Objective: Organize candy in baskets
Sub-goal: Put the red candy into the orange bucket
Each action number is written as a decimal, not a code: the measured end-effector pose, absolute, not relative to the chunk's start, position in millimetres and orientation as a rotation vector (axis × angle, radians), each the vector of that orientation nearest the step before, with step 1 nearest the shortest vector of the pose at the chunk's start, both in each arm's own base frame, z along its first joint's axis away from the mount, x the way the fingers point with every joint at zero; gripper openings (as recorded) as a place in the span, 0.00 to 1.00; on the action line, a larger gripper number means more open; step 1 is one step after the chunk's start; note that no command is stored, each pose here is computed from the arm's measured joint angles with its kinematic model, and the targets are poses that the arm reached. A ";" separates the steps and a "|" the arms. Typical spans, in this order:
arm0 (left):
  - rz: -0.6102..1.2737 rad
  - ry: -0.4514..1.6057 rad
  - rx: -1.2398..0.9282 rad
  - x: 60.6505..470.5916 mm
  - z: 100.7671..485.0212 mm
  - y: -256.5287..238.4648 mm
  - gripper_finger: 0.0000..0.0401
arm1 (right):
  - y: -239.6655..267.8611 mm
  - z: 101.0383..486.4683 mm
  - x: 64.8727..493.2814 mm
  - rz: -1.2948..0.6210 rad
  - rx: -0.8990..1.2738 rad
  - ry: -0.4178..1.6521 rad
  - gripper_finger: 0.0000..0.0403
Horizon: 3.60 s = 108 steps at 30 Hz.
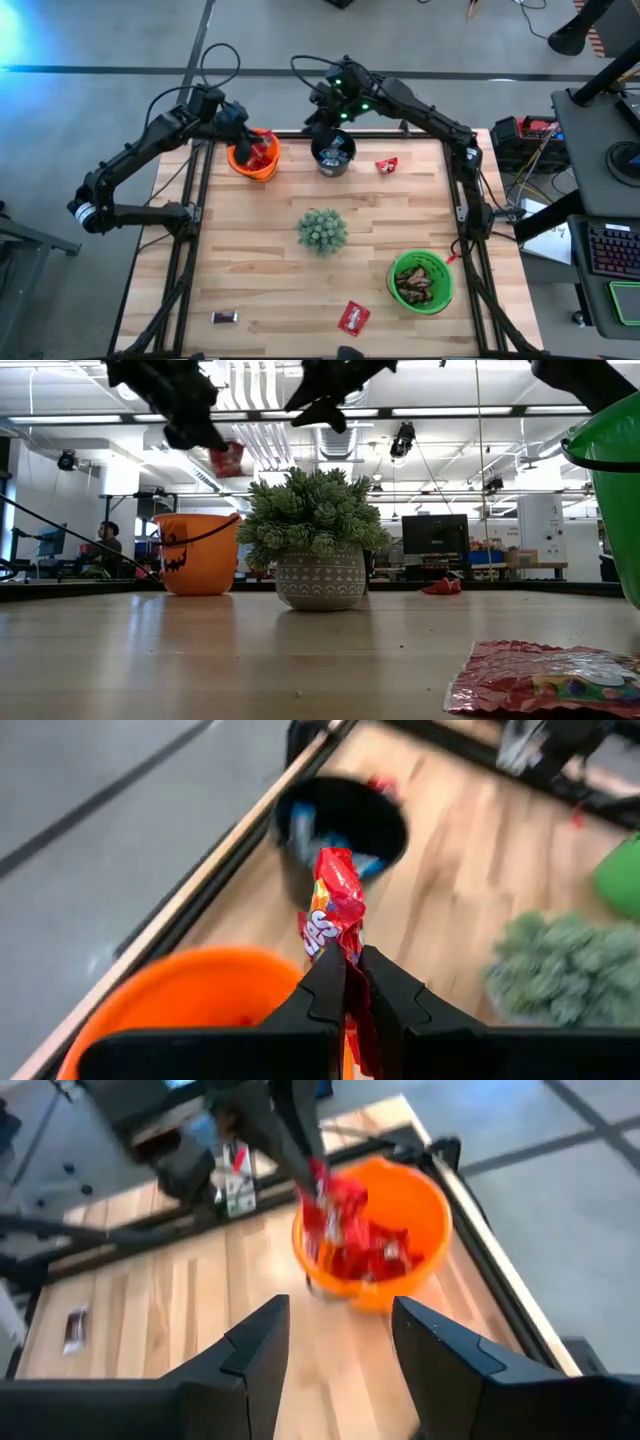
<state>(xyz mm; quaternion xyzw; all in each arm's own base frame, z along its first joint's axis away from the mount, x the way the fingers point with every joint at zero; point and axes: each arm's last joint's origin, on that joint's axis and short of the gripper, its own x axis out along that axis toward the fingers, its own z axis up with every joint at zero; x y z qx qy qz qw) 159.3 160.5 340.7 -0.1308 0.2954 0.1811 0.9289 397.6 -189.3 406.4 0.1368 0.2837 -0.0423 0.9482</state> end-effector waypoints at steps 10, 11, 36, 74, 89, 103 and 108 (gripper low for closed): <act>0.472 0.802 -0.261 147.7 329.2 156.4 0.00 | -181.4 419.0 340.5 -0.243 0.185 0.875 0.38; 0.477 0.806 -0.258 147.5 329.0 156.4 0.00 | -180.3 418.9 336.3 -0.266 0.169 0.911 0.38; 0.575 0.911 -0.234 145.2 322.6 159.1 0.22 | -182.8 411.8 313.6 -0.505 0.103 1.156 0.39; 0.539 0.935 -0.164 145.0 322.5 159.0 0.32 | -257.6 262.8 305.8 -0.725 0.703 1.494 0.41; 0.512 0.986 -0.167 142.2 319.5 155.9 0.33 | -259.0 215.4 296.5 -0.762 0.887 1.471 0.41; 0.477 1.036 -0.155 139.3 317.3 152.6 0.32 | -255.5 220.0 305.6 -0.904 0.946 1.353 0.41; 0.498 1.083 -0.131 137.0 316.1 152.1 0.32 | -249.1 219.4 307.6 -0.964 0.991 1.348 0.41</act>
